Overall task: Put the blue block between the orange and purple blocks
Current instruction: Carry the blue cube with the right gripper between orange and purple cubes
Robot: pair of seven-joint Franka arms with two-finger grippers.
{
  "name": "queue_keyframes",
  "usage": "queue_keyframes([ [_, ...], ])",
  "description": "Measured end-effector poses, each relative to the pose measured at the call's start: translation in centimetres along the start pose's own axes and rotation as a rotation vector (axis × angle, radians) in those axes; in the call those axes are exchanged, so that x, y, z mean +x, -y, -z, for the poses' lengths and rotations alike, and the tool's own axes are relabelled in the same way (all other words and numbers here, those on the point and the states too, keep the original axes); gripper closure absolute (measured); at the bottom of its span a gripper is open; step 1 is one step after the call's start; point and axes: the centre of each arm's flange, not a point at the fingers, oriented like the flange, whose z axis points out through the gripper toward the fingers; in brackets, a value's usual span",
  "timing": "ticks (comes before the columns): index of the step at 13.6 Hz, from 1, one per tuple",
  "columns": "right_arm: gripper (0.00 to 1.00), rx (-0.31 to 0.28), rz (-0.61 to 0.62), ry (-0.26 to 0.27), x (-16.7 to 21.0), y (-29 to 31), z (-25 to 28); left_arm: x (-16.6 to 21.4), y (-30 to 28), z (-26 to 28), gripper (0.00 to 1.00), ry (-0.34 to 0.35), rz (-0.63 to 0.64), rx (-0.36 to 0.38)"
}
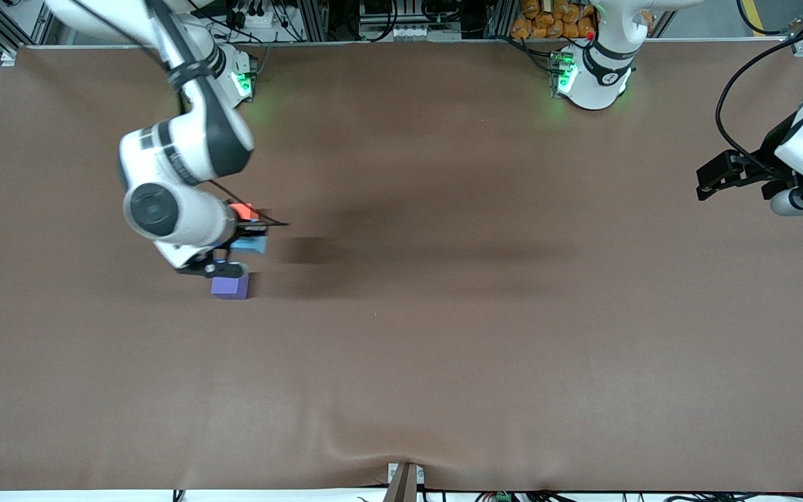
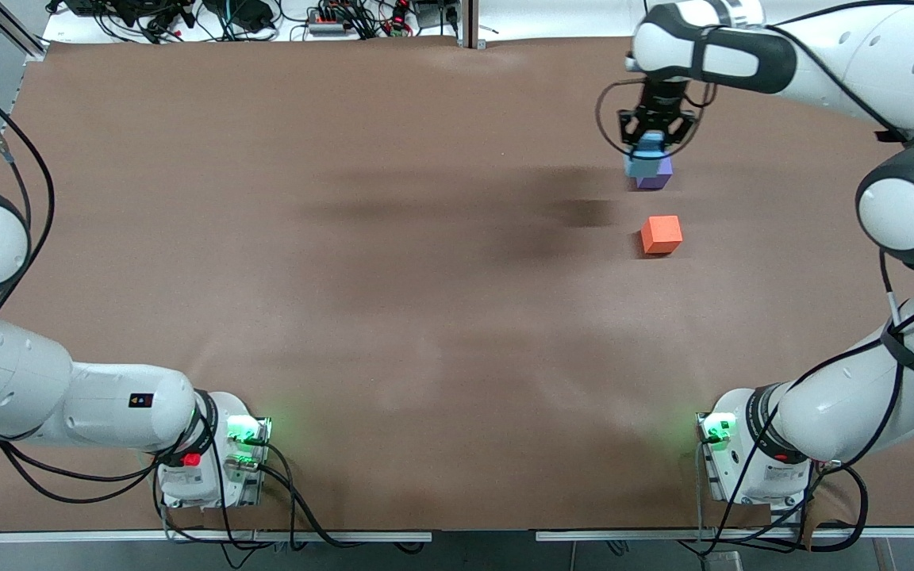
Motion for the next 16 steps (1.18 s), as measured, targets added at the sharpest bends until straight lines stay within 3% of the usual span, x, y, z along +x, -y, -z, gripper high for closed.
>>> queue_keyframes([
  [8,0.47,0.038,0.046,-0.033,1.8,-7.0,-5.3,0.0,0.0,0.0,0.0,-0.001,0.001,-0.001],
  [16,0.47,0.041,0.053,-0.067,1.4,-6.7,-9.4,0.0,-0.1,-0.1,0.0,0.002,0.0,-0.012],
])
